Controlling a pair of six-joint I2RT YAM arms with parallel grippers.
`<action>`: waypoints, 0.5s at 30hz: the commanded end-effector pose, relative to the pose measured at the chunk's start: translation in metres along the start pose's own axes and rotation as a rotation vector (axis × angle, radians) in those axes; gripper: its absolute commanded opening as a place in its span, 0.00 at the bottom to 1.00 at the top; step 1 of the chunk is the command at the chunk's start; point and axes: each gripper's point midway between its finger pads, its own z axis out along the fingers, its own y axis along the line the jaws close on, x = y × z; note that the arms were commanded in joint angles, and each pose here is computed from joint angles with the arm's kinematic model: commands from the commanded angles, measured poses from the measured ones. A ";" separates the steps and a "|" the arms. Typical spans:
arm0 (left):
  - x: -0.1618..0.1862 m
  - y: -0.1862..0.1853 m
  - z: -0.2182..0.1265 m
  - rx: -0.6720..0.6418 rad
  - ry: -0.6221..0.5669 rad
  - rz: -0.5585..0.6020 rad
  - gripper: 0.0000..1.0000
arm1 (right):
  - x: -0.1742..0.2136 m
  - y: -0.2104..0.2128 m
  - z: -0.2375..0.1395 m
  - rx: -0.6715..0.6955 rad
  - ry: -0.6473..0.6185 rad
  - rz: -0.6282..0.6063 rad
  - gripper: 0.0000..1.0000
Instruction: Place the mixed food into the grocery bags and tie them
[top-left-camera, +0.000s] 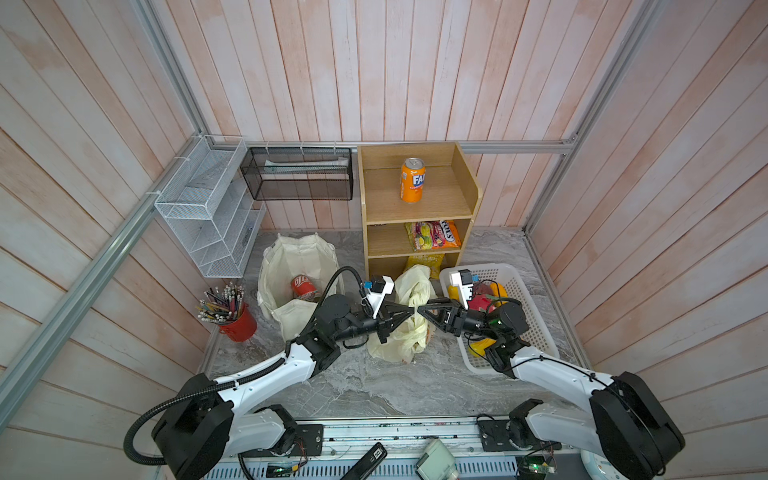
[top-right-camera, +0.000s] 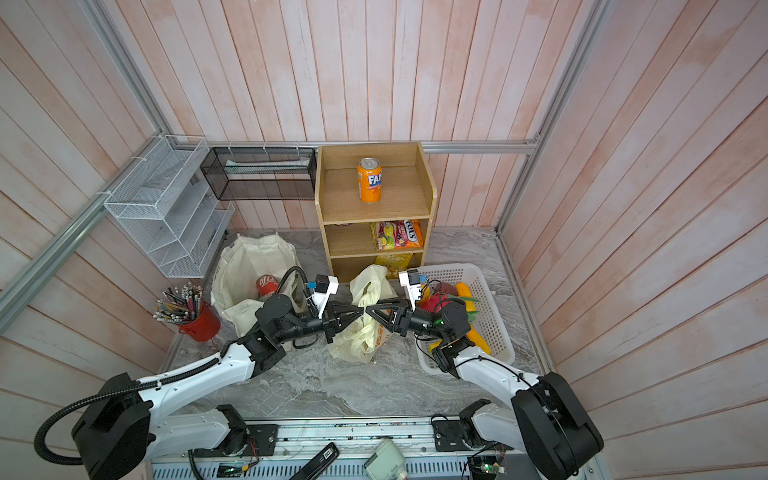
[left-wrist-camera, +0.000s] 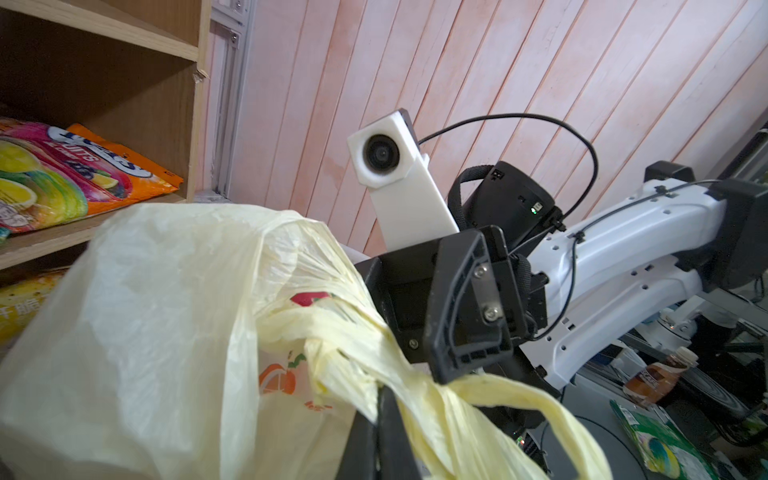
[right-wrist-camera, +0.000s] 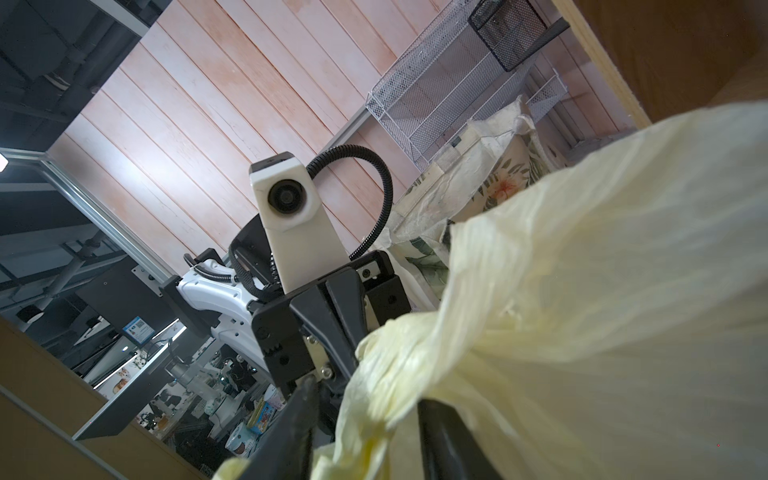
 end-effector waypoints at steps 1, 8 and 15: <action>-0.004 0.013 -0.008 -0.091 -0.033 0.020 0.00 | -0.004 0.000 -0.004 0.045 -0.010 -0.019 0.46; -0.001 0.025 -0.010 -0.129 -0.027 -0.005 0.00 | 0.000 0.000 -0.021 0.118 -0.042 0.000 0.46; 0.000 0.027 -0.008 -0.129 -0.022 -0.013 0.00 | 0.025 -0.002 -0.032 0.151 -0.019 0.046 0.46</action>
